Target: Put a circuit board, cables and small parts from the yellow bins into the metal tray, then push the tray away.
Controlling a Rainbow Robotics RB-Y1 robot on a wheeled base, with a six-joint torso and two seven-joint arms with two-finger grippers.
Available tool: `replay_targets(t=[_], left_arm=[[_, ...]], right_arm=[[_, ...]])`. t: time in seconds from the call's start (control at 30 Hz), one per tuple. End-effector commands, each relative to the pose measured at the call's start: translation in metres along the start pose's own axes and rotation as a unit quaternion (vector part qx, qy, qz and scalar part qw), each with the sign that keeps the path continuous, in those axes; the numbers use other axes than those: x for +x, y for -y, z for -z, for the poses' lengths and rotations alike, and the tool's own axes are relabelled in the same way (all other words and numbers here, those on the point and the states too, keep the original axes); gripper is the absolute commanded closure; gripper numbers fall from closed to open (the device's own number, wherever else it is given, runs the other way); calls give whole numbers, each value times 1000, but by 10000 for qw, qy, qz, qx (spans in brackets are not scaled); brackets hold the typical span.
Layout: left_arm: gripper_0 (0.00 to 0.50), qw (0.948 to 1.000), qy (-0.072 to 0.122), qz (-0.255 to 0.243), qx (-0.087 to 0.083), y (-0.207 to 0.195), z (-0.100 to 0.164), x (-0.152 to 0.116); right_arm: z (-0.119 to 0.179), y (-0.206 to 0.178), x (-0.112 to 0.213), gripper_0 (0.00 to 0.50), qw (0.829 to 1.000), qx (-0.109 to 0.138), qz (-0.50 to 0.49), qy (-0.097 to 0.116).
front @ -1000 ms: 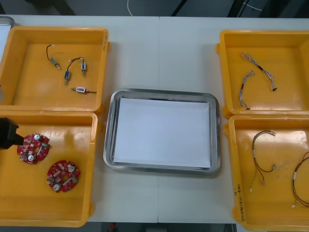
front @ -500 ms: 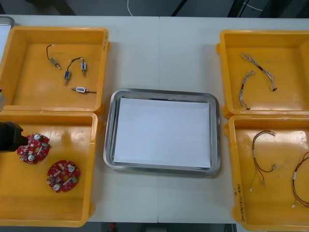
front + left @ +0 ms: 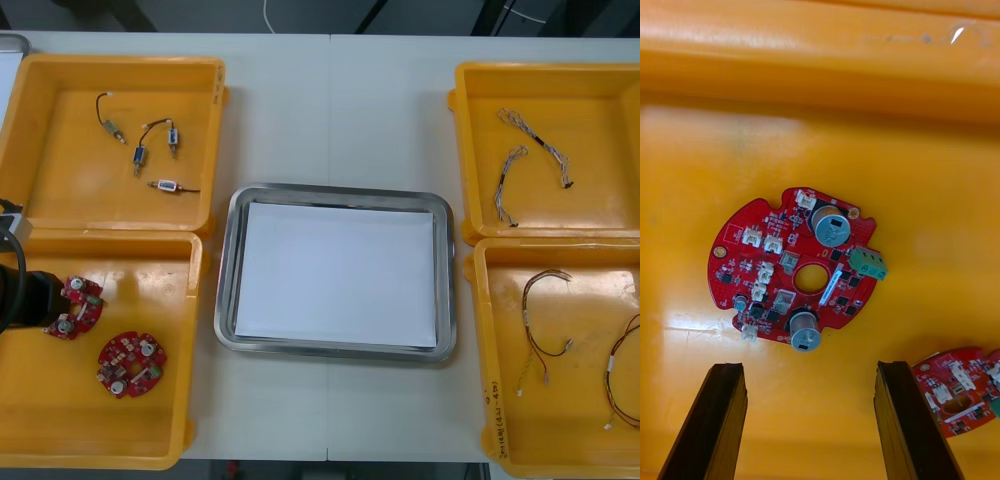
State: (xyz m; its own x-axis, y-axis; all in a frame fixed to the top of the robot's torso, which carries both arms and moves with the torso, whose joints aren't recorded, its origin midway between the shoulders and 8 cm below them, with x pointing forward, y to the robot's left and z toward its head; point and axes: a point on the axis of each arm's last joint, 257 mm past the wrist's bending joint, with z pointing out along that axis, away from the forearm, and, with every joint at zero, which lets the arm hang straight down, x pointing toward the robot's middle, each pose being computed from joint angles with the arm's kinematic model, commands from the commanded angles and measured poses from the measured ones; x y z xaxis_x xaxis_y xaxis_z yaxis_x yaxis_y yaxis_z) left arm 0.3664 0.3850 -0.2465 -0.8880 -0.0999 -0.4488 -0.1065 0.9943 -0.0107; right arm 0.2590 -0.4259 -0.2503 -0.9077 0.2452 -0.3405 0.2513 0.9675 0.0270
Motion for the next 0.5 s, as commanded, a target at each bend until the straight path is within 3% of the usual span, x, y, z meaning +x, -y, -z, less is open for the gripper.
replay_targets(t=[0.03, 0.3, 0.5], left_arm=[[0, 9988, -108, -402, -254, -16, -4, 11], [0, 9986, -50, -427, -293, -16, -23, 14], [0, 9987, -84, -406, -301, -17, -28, 17]], right_arm=[[-7, 5, 3, 0, 9988, -12, -481, 36], [-17, -3, -24, 0, 9969, -151, -588, 496], [-25, -7, -33, 0, 9961, -218, -632, 567]])
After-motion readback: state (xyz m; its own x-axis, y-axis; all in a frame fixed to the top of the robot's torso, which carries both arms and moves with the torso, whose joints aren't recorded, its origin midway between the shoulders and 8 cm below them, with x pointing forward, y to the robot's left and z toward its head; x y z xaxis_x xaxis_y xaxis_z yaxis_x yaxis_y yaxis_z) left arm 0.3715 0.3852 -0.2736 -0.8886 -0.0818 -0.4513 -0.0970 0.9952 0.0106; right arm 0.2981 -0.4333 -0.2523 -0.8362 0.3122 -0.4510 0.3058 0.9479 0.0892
